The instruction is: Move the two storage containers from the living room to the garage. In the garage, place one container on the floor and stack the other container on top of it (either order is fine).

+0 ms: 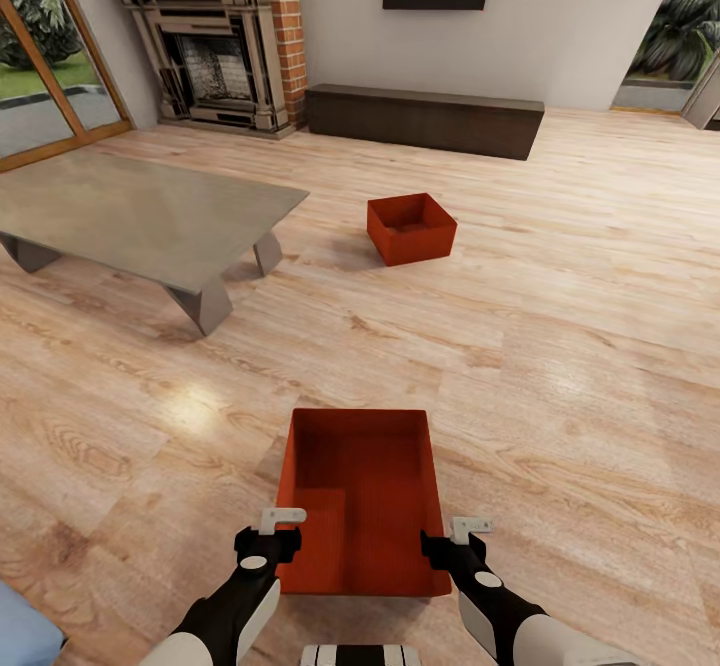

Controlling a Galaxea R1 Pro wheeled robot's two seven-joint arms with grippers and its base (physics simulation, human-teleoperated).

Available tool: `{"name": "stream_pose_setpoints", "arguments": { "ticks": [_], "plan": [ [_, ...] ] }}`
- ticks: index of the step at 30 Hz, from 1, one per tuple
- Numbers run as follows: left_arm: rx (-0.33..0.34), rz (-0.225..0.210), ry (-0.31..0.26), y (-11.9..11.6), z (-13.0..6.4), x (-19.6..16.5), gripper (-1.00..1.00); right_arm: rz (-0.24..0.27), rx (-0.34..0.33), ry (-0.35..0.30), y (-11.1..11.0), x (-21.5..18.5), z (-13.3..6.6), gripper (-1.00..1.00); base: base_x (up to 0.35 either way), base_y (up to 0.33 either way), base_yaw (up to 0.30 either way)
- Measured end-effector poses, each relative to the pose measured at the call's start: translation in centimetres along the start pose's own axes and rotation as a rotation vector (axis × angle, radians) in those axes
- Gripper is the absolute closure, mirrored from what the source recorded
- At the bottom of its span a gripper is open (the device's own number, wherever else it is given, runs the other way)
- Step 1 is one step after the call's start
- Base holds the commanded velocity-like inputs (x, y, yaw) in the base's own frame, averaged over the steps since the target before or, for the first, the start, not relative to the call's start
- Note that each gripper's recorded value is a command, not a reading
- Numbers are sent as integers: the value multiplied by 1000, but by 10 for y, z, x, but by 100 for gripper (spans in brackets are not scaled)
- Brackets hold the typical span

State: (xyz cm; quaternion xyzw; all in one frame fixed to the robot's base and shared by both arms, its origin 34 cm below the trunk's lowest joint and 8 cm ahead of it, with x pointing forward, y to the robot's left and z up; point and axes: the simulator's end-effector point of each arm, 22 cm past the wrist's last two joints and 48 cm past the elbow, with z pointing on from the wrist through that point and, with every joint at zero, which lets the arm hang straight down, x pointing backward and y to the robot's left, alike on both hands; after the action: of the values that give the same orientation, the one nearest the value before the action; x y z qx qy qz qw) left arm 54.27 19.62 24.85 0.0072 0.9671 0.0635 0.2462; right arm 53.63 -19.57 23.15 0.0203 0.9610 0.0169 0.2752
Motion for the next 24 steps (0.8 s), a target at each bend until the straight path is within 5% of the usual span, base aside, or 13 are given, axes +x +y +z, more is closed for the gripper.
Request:
{"name": "stream_pose_setpoints", "arguments": {
  "ticks": [24],
  "plan": [
    [0, 0, 1, -3, 22, 20, -100, 0, -1, -1, -1, 21, 21, -100, 0, 0, 0]
  ]
}}
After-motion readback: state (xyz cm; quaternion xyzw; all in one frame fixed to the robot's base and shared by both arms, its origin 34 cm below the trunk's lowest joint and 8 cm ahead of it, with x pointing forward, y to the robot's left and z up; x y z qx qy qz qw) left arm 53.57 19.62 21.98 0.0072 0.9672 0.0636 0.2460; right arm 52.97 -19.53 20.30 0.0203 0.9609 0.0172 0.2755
